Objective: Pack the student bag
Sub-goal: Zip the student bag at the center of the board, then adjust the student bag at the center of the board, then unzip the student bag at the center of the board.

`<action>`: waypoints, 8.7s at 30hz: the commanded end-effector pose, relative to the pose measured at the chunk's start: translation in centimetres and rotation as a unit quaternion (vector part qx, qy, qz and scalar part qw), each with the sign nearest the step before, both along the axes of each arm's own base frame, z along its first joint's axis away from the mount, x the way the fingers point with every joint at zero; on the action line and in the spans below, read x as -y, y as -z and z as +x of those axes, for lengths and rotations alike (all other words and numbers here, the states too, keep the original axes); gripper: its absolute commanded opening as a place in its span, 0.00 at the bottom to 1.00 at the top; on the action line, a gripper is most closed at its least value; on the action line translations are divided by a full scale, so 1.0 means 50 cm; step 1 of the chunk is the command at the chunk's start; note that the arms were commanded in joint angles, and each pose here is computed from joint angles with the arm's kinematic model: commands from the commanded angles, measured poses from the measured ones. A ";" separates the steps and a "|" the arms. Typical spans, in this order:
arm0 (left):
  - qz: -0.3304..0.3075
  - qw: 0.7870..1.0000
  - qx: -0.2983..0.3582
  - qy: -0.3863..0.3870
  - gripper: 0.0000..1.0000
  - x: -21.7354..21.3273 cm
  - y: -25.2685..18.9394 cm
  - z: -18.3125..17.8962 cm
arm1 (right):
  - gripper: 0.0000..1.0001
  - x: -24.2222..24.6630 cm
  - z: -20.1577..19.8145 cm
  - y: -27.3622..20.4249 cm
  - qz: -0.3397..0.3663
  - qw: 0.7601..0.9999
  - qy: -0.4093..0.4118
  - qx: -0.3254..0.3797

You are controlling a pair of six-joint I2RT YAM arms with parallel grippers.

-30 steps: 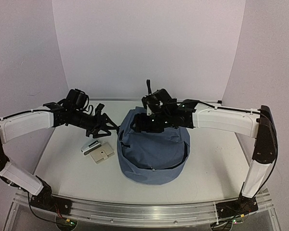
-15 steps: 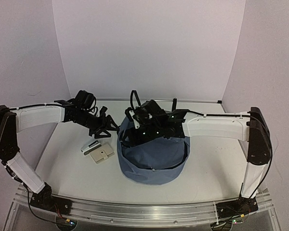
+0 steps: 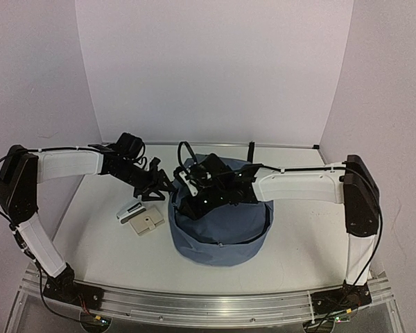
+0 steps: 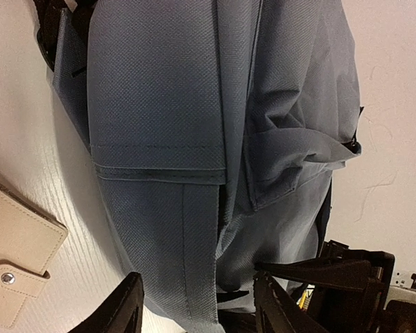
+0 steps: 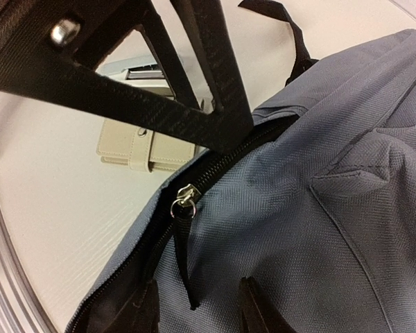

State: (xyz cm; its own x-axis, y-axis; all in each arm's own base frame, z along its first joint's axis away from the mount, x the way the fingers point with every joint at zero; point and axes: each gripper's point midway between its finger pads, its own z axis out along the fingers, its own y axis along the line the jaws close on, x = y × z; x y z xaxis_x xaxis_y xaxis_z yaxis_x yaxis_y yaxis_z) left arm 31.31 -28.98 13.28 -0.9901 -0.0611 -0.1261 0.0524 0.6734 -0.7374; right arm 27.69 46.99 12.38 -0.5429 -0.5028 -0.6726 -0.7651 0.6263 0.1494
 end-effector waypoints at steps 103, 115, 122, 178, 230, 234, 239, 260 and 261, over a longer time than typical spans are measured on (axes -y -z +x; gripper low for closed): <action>-0.013 0.996 0.068 -0.056 0.73 0.105 -0.021 0.016 | 0.00 0.032 -0.065 -0.139 0.096 0.978 0.186 0.020; -0.006 0.996 0.064 -0.061 0.41 0.125 0.005 0.044 | 0.00 0.052 -0.071 -0.137 0.095 0.977 0.191 0.020; 0.024 0.994 0.077 -0.073 0.03 0.108 0.011 0.058 | 0.00 0.105 -0.068 -0.134 0.071 0.972 0.220 0.034; -0.022 0.993 0.061 -0.096 0.79 0.052 -0.032 0.040 | 0.80 0.530 0.488 -0.062 0.036 0.950 0.310 -0.019; 0.121 0.956 0.212 -0.163 0.85 -0.143 -0.131 0.265 | 0.55 0.214 -0.048 -0.152 0.025 0.980 0.180 -0.078; 0.071 0.970 0.144 -0.180 0.87 -0.140 -0.081 0.163 | 0.50 0.182 -0.035 -0.123 0.007 0.982 0.169 -0.080; 0.025 0.980 0.096 -0.170 0.88 -0.092 -0.040 0.070 | 0.45 0.155 -0.017 -0.095 -0.008 0.983 0.163 -0.080; 0.000 0.989 0.031 -0.145 0.53 -0.010 0.046 -0.003 | 0.11 0.135 0.025 -0.030 -0.045 0.979 0.186 -0.066; 0.001 0.989 0.030 -0.145 0.46 -0.010 0.048 -0.003 | 0.06 0.134 0.026 -0.034 -0.043 0.979 0.187 -0.065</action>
